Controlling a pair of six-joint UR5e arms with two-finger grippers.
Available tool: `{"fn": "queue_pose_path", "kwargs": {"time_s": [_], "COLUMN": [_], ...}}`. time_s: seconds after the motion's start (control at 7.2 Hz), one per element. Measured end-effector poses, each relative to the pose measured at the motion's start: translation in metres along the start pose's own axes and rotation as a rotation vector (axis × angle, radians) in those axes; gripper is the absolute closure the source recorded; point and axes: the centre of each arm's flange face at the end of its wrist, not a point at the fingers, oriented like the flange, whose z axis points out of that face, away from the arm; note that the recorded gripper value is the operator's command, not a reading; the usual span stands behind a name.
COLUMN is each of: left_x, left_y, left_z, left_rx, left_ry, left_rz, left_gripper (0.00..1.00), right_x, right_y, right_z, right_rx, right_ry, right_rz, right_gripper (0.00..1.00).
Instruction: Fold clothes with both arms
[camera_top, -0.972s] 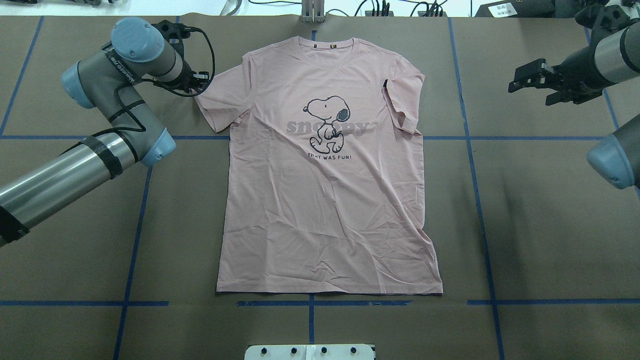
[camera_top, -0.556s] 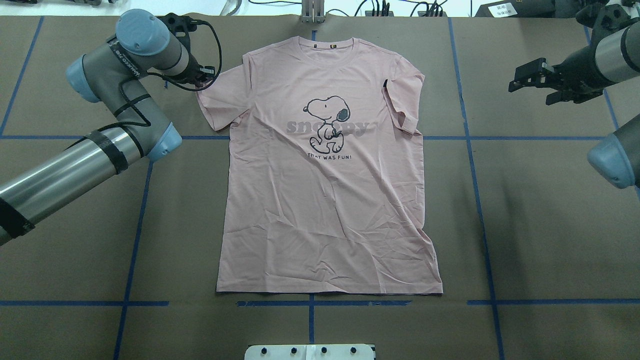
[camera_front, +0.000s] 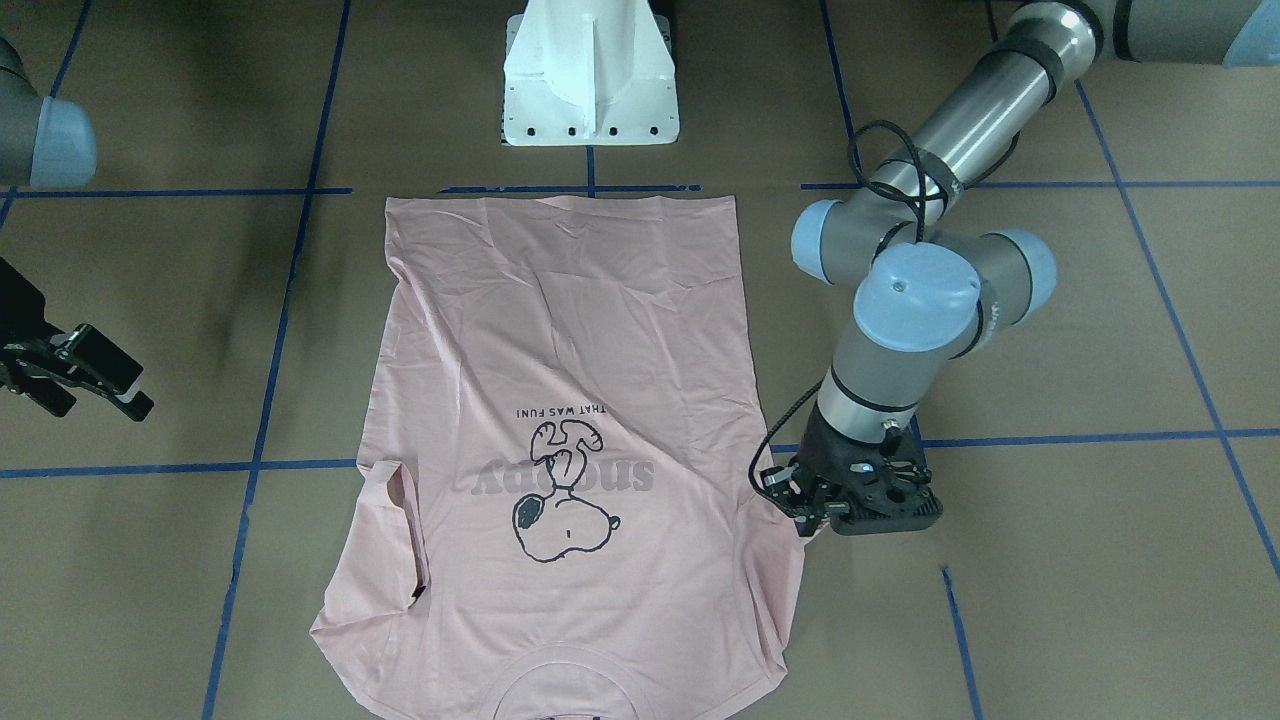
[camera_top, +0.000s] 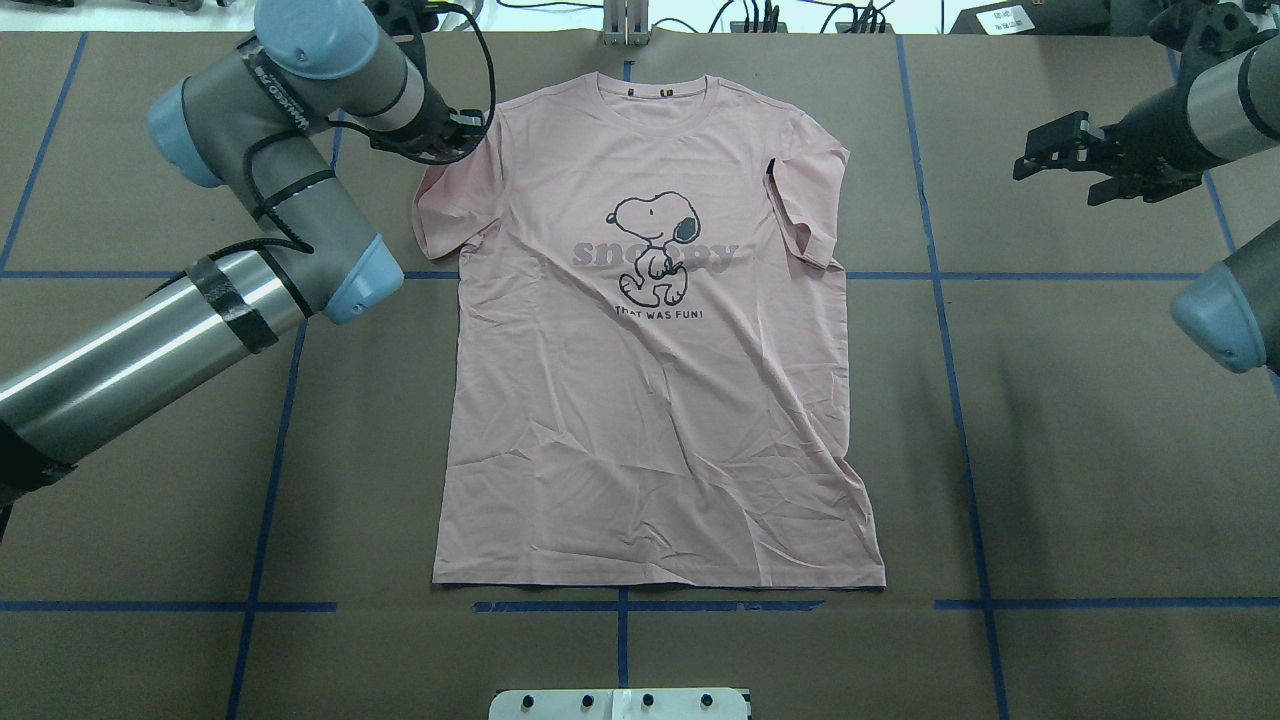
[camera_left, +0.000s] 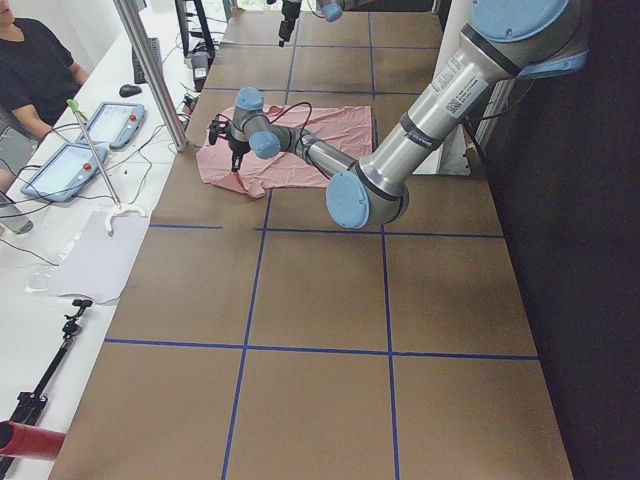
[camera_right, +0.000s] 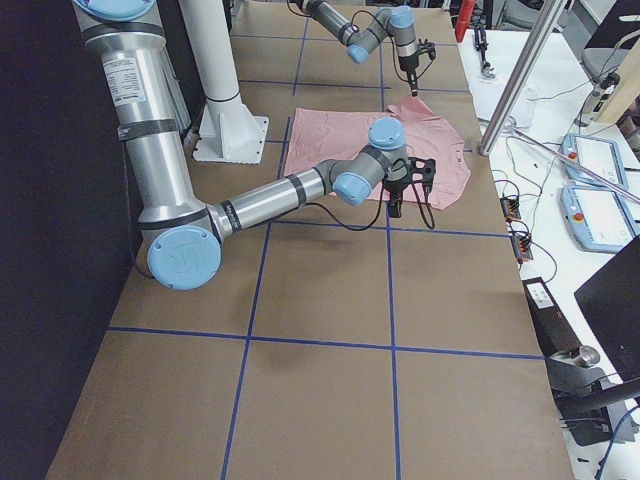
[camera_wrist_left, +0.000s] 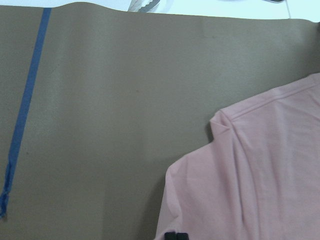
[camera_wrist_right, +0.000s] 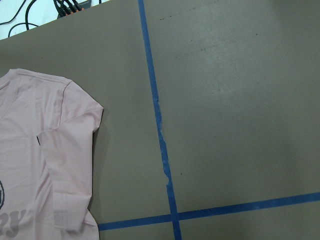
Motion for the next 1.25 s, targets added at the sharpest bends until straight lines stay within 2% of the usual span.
{"fn": "queue_pose_path", "kwargs": {"time_s": [0.14,0.42,0.97,1.25], "left_x": [0.026,0.066,0.064,0.058], "left_y": [0.011,0.002,-0.016,-0.019], "left_z": [0.002,0.016,0.057,0.063], "left_rx": [-0.019,-0.022,0.063,0.099], "left_ry": [0.002,-0.012,-0.008,-0.020], "left_rz": [-0.021,-0.053,-0.052,-0.065], "left_gripper": [1.00,1.00,1.00,1.00], "right_x": [-0.001,-0.003,-0.018,-0.020], "right_y": [0.000,0.000,-0.002,-0.003], "right_z": [0.000,0.000,-0.007,-0.009], "right_rx": [0.000,0.000,0.010,0.012], "right_ry": [0.000,-0.003,-0.025,-0.028], "right_rz": [-0.001,-0.003,-0.017,-0.020], "right_gripper": [0.00,0.00,0.00,0.00]}}
